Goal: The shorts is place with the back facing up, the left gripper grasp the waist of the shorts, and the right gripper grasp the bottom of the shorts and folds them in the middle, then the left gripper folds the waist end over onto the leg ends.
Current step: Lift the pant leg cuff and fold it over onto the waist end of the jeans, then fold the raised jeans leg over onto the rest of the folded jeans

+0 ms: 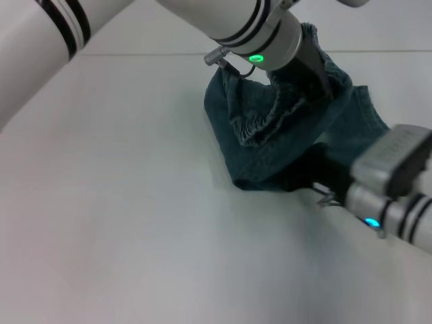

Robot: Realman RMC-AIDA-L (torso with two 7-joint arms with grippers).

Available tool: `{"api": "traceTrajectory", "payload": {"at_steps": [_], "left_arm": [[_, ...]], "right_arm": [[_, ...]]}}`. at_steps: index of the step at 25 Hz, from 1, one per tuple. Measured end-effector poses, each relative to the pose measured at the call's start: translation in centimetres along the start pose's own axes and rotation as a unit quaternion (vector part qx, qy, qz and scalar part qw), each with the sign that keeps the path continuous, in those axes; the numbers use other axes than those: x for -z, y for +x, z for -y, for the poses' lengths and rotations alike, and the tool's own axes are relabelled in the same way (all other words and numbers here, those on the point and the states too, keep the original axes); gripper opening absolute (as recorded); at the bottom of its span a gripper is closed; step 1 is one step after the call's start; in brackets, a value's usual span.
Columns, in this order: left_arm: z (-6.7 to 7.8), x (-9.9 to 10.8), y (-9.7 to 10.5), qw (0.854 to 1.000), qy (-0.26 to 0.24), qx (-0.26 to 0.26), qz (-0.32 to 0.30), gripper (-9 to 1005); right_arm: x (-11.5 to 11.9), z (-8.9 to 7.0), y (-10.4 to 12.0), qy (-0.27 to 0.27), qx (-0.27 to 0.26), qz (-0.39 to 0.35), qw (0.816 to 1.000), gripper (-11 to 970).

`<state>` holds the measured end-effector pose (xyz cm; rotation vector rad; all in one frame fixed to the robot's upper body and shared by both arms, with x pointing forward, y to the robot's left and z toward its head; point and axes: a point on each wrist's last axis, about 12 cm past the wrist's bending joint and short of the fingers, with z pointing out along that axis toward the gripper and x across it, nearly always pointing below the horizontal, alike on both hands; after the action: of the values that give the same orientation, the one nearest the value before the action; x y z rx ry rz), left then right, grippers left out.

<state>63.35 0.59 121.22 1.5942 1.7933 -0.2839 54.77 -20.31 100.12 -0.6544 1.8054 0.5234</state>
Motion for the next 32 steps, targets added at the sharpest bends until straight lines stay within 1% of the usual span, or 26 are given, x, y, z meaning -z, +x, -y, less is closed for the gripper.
{"api": "traceTrajectory", "payload": {"at_steps": [1, 2, 3, 6, 8, 10, 11, 13, 17, 21, 24, 27, 30, 32], "left_arm": [[0.1, -0.1, -0.1, 1.000, -0.001, 0.000, 0.000, 149], [0.0, -0.2, -0.1, 1.000, -0.003, 0.002, 0.000, 151], [0.0, -0.2, -0.2, 1.000, -0.005, 0.003, 0.000, 153], [-0.1, -0.3, -0.7, 1.000, -0.012, 0.002, 0.008, 159], [0.1, -0.5, -1.0, 1.000, -0.015, -0.002, 0.015, 163], [0.6, -0.8, -1.4, 1.000, -0.013, -0.006, 0.025, 167], [1.1, -1.1, -1.8, 0.999, -0.012, -0.012, 0.035, 169], [1.5, -1.4, -2.1, 0.999, -0.011, -0.016, 0.043, 173], [3.0, -2.5, -2.7, 0.997, -0.013, -0.034, 0.067, 181], [4.5, -3.4, -2.7, 0.995, -0.015, -0.055, 0.076, 190], [5.0, -3.7, -2.4, 0.995, -0.010, -0.064, 0.072, 196], [5.1, -3.9, -1.9, 0.996, -0.006, -0.065, 0.060, 202], [4.7, -3.9, -1.2, 0.997, -0.010, -0.055, 0.056, 321], [4.2, -3.5, -0.7, 0.997, -0.017, -0.046, 0.064, 401]], "right_arm": [[0.9, 0.4, 0.3, 0.002, -0.004, 0.011, 1.000, 10], [3.0, 1.2, 1.0, 0.004, -0.014, 0.026, 1.000, 11], [3.0, 1.2, 1.0, 0.004, -0.014, 0.026, 1.000, 12], [6.6, 1.9, 2.3, -0.001, -0.024, 0.038, 0.999, 15], [9.2, 1.6, 3.3, -0.009, -0.026, 0.049, 0.998, 17], [11.2, 1.1, 4.1, -0.011, -0.028, 0.058, 0.998, 19], [12.2, 0.8, 4.5, -0.010, -0.031, 0.062, 0.998, 20], [13.2, 0.4, 5.0, -0.008, -0.038, 0.064, 0.997, 22], [13.8, -0.1, 5.5, -0.010, -0.048, 0.064, 0.997, 26], [13.4, -0.5, 5.5, -0.025, -0.049, 0.060, 0.997, 29], [12.9, -0.6, 5.3, -0.034, -0.049, 0.062, 0.996, 32], [12.6, -0.6, 5.0, -0.039, -0.050, 0.063, 0.996, 35], [12.3, -0.5, 4.8, -0.043, -0.047, 0.065, 0.996, 38], [12.2, -0.5, 4.6, -0.047, -0.045, 0.068, 0.996, 40]]}}
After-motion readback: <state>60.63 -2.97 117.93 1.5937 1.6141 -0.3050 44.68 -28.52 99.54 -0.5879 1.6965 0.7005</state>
